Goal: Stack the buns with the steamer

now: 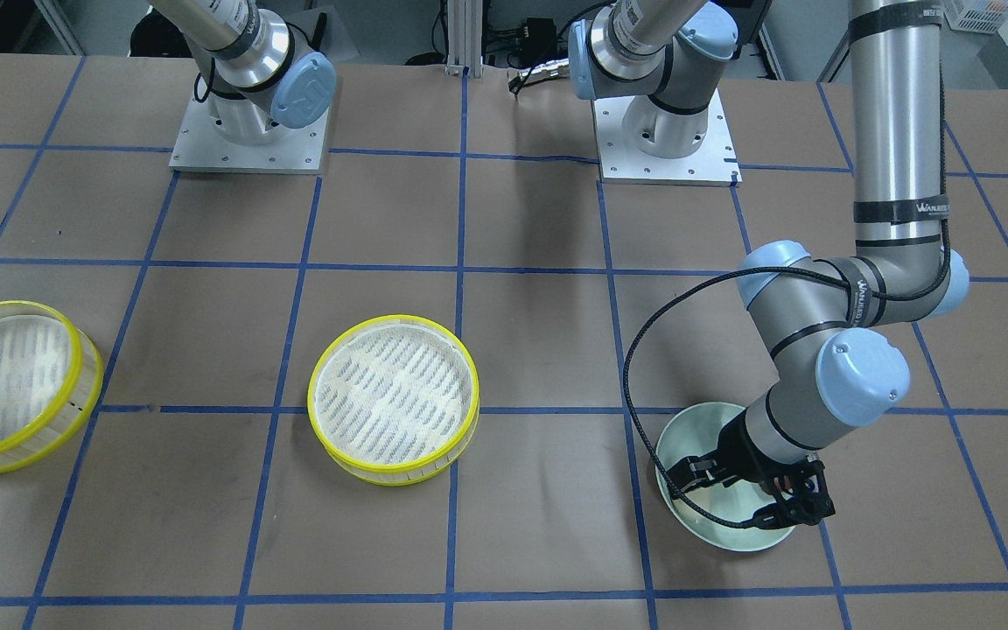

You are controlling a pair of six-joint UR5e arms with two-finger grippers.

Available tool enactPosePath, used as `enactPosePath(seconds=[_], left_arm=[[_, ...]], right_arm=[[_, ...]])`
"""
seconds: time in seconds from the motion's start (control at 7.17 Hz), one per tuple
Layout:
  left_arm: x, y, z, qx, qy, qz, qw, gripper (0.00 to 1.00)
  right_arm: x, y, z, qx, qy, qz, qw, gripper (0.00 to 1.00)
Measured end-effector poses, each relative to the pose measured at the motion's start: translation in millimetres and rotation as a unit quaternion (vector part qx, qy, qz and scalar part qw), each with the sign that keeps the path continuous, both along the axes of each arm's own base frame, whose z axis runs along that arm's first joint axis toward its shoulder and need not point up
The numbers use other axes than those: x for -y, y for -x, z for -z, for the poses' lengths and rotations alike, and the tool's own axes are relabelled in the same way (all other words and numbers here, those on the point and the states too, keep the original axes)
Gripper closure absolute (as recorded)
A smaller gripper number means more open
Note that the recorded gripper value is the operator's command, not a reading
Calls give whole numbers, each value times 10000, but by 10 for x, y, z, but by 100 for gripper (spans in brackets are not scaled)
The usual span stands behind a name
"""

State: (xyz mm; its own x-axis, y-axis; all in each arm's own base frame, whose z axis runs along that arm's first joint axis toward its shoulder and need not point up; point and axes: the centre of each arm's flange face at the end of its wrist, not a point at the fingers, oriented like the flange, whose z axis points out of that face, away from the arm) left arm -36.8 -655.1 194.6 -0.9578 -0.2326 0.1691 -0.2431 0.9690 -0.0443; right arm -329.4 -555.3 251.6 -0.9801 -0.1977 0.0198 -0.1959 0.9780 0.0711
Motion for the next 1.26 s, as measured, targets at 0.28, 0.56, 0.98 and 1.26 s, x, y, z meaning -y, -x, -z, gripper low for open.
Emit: enactPosePath(seconds=[0.28,0.56,0.98,1.26], left_arm=[[6,-1,-6,10,22,75,10000,100],[19,39,-265,53,239,72,9997,99],[-203,1222,-960,32,591,-134,9982,99],[-690,2597,-1039,-54,564,51,9984,100]], right_arm=[[-34,10,260,62,-56,31,10000,66],[-44,5,324,99,-81,42,9999,94],[-66,5,261,30,-114,39,9999,100],[-86,-31,79,-23,-56,46,10000,100]])
